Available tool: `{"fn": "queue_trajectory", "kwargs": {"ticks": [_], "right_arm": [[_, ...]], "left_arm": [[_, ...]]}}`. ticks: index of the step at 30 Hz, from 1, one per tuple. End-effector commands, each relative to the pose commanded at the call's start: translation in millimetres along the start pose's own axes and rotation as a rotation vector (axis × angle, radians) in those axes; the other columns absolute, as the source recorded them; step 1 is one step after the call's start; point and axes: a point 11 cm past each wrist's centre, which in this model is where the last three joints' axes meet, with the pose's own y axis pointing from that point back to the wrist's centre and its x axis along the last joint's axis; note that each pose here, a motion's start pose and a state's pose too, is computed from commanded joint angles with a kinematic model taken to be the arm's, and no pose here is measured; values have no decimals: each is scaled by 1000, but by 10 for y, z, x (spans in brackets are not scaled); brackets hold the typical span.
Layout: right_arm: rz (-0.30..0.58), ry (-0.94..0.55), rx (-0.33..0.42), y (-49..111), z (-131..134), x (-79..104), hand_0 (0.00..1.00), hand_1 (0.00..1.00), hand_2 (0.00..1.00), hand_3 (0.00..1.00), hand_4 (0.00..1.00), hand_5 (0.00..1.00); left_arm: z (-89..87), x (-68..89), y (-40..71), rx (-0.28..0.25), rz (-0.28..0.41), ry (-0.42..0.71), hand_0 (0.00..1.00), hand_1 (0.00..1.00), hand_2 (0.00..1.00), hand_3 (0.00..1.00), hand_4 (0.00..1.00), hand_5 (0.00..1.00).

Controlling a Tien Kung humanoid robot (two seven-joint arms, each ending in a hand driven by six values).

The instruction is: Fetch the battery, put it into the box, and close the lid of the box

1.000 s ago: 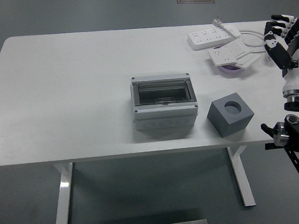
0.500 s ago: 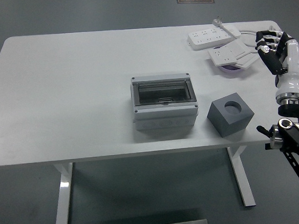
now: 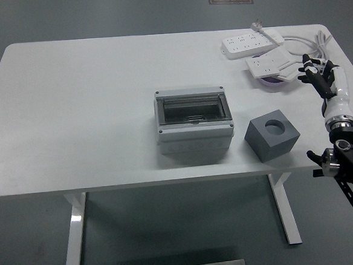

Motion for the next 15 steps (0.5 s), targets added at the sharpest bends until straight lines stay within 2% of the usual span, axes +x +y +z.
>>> {"fn": "queue_trajectory", "kwargs": {"ticks": [3, 8, 15], "right_arm": [[-8, -8, 17, -5, -15, 3, 613, 501, 516, 553, 654, 538], [-63, -64, 91, -34, -64, -37, 610, 497, 517, 559, 658, 528], [44, -22, 294, -81, -197, -21, 600, 492, 506, 549, 666, 544]], "left_arm": [[-2, 4, 0, 1, 1, 0, 605, 701, 597, 556, 596, 38], [1, 2, 1, 1, 0, -3, 605, 701, 597, 556, 596, 38], [20, -52, 7, -4, -9, -24, 603, 701, 597, 556, 596, 38]]}}
